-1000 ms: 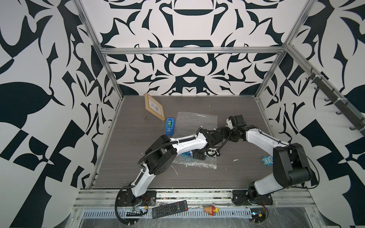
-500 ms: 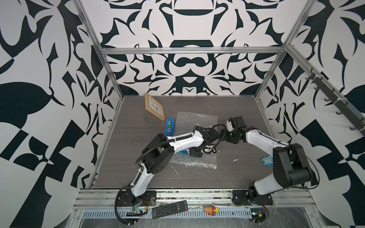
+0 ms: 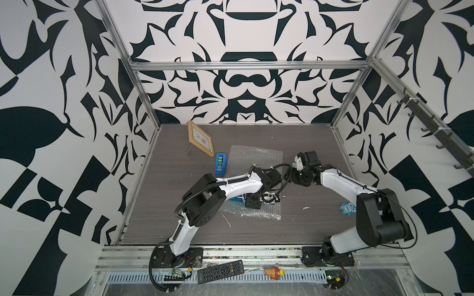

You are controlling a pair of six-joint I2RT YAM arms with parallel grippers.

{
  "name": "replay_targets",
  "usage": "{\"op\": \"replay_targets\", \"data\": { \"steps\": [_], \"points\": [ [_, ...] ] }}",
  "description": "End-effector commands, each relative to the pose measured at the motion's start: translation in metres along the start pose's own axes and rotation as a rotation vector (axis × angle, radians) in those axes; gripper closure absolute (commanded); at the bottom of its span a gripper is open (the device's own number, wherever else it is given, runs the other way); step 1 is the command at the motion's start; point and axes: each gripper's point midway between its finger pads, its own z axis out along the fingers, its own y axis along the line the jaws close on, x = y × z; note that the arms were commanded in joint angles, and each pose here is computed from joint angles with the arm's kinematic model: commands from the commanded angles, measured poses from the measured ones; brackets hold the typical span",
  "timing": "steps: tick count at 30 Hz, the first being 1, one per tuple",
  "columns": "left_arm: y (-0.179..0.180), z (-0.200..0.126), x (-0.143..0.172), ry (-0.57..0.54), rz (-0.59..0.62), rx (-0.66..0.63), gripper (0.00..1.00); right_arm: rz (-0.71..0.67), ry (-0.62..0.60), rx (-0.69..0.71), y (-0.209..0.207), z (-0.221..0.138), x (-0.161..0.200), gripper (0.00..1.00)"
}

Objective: Wrap wine bottles in bubble wrap
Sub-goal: Place the wine bottle on the bubble wrap.

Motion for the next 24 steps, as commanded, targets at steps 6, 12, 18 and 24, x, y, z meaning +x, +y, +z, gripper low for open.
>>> {"op": "replay_targets", "data": {
  "steps": [6, 12, 18, 24],
  "points": [
    [-0.002, -0.043, -0.004, -0.139, -0.003, -0.029, 0.16, -0.008, -0.032, -0.058, 0.02, -0.016, -0.015, 0.34],
    [0.001, -0.083, 0.01, -0.304, -0.037, -0.177, 0.19, -0.086, -0.017, -0.093, 0.057, -0.014, -0.009, 0.35],
    [-0.046, -0.057, 0.046, -0.293, -0.061, -0.132, 0.41, -0.217, 0.053, -0.2, 0.134, 0.005, 0.014, 0.38],
    [-0.071, -0.012, 0.052, -0.22, -0.04, -0.1, 0.71, -0.305, 0.159, -0.257, 0.183, 0.03, 0.045, 0.48]
  ]
}}
